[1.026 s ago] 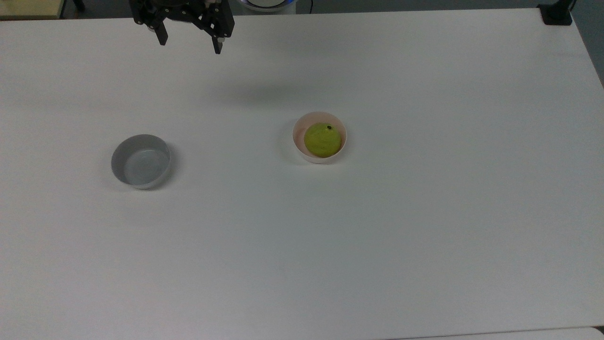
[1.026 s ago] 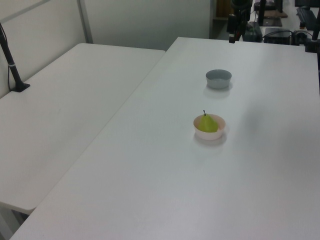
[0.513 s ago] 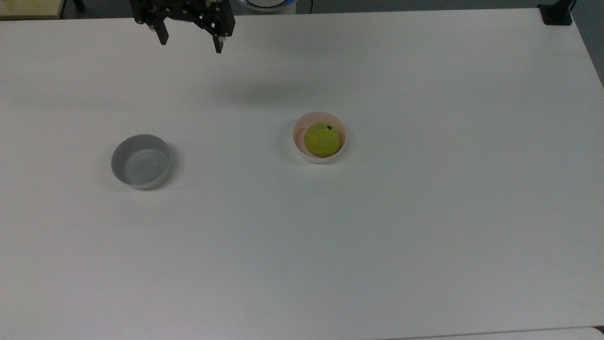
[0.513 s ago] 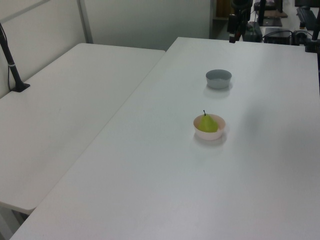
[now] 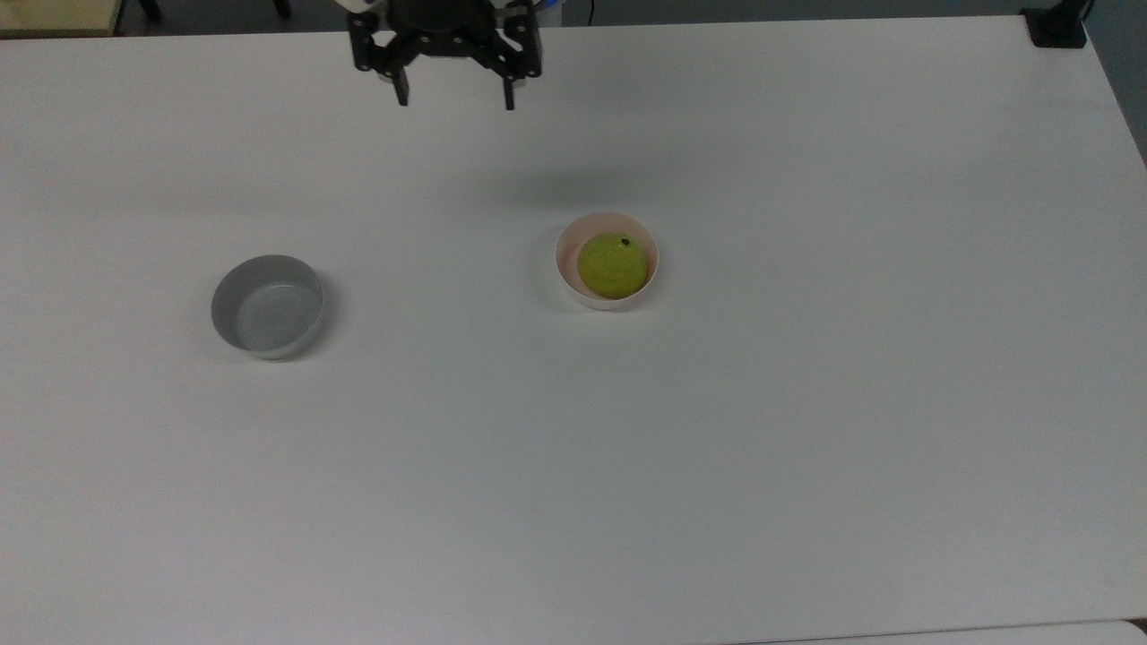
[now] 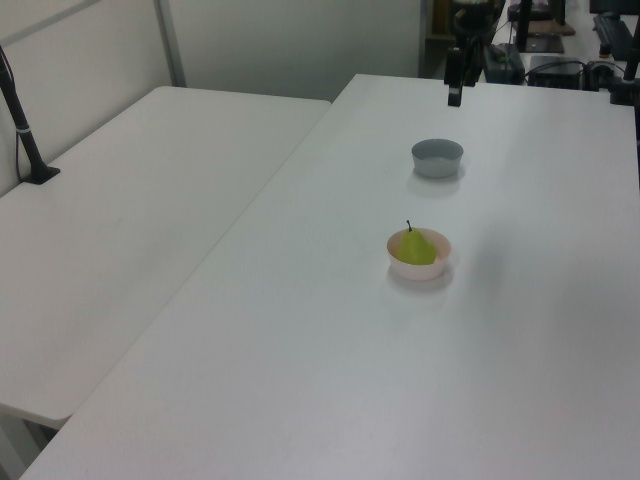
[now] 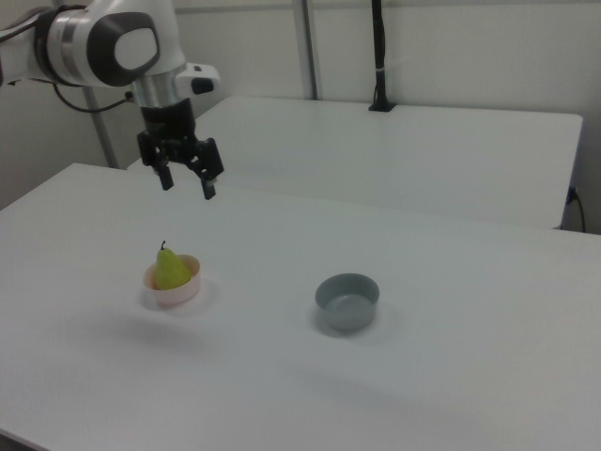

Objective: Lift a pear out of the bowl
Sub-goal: 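Move the open gripper over the green pear in the pink bowl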

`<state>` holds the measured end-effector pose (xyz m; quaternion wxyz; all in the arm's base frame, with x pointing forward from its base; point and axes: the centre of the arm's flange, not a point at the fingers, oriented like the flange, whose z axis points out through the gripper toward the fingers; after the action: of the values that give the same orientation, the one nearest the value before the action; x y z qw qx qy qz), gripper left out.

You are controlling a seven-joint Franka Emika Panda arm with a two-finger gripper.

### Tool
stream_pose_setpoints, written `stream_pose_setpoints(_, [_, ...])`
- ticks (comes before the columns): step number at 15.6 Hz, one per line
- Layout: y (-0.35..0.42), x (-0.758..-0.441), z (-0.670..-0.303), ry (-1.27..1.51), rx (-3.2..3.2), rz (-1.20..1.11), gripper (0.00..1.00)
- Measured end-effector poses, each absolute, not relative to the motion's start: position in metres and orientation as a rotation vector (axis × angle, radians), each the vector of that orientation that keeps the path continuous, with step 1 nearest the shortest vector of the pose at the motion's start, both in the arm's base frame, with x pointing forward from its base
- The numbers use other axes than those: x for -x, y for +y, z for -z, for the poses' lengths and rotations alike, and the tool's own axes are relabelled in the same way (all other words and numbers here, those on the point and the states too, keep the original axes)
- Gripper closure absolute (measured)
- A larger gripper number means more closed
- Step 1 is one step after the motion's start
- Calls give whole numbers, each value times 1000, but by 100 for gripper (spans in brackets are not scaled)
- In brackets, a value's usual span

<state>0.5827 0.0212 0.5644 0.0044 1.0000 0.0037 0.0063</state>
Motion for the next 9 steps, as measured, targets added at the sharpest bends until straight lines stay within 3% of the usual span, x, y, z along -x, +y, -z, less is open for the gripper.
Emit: stream_pose_setpoints(9, [137, -591, -520, 306, -3105, 3, 0])
